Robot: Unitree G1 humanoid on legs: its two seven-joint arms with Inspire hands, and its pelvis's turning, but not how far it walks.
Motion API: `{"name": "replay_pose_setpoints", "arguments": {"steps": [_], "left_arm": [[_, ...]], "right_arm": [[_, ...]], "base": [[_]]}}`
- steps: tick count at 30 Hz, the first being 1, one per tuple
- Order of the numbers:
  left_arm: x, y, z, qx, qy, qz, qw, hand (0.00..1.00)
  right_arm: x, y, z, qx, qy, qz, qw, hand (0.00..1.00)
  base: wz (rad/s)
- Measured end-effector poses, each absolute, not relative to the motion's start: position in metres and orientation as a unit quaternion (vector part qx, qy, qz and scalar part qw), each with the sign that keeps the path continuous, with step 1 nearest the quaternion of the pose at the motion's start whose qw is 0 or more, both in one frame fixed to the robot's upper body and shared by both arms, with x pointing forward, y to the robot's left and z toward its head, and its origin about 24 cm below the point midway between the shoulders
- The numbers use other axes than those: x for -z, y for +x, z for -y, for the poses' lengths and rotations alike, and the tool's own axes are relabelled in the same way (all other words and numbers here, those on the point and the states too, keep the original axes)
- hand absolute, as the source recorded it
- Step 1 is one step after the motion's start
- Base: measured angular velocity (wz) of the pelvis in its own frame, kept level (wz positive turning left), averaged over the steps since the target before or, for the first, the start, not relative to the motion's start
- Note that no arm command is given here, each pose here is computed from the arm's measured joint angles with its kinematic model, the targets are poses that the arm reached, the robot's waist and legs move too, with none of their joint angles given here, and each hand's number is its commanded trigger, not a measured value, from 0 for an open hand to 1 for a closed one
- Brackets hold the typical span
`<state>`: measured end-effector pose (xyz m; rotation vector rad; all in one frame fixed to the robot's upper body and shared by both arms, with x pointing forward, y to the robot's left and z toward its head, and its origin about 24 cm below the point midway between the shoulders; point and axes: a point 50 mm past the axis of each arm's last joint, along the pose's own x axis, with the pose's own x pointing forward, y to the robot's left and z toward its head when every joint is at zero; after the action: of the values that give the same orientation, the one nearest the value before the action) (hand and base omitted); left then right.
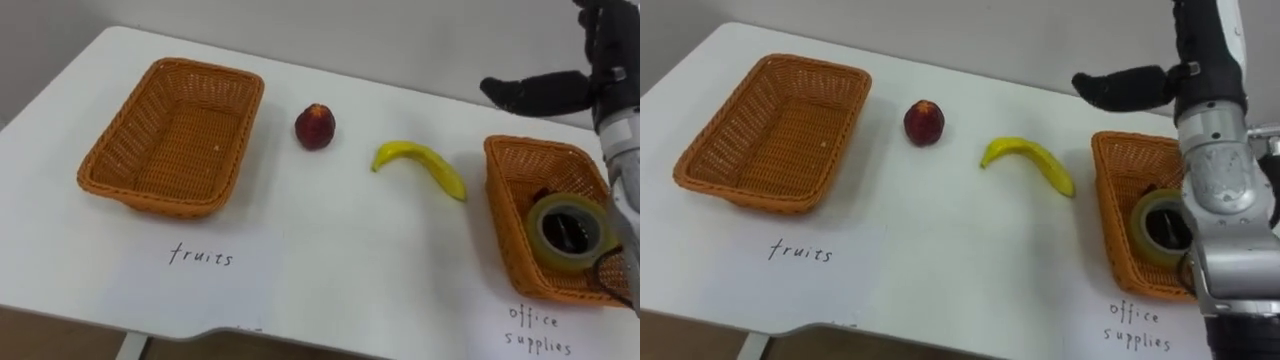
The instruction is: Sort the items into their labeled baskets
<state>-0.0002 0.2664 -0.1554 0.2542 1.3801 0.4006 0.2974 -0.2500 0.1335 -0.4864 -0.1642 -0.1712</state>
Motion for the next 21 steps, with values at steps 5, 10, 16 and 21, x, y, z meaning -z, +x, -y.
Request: {"name": "replay_pose_setpoints", "arguments": {"steps": [5, 10, 16, 21], "left_arm": [[0.153, 0.018, -0.273, -0.179, 0.125, -0.615, 0.758, 0.0], [0.154, 0.021, -0.273, -0.178, 0.125, -0.614, 0.759, 0.0], [0.154, 0.021, -0.274, -0.179, 0.128, -0.618, 0.755, 0.0], [0.153, 0.027, -0.274, -0.164, 0.143, -0.614, 0.759, 0.0]], "right_arm": [[-0.13, 0.298, 0.246, 0.075, -0.248, 0.076, 0.963, 0.0], [-0.135, 0.307, 0.239, 0.06, -0.277, 0.081, 0.956, 0.0], [-0.131, 0.315, 0.234, 0.033, -0.331, 0.064, 0.941, 0.0], [-0.135, 0.323, 0.229, 0.025, -0.349, 0.066, 0.935, 0.0]], "base": [[0.0], [0.0], [0.02], [0.01]]}}
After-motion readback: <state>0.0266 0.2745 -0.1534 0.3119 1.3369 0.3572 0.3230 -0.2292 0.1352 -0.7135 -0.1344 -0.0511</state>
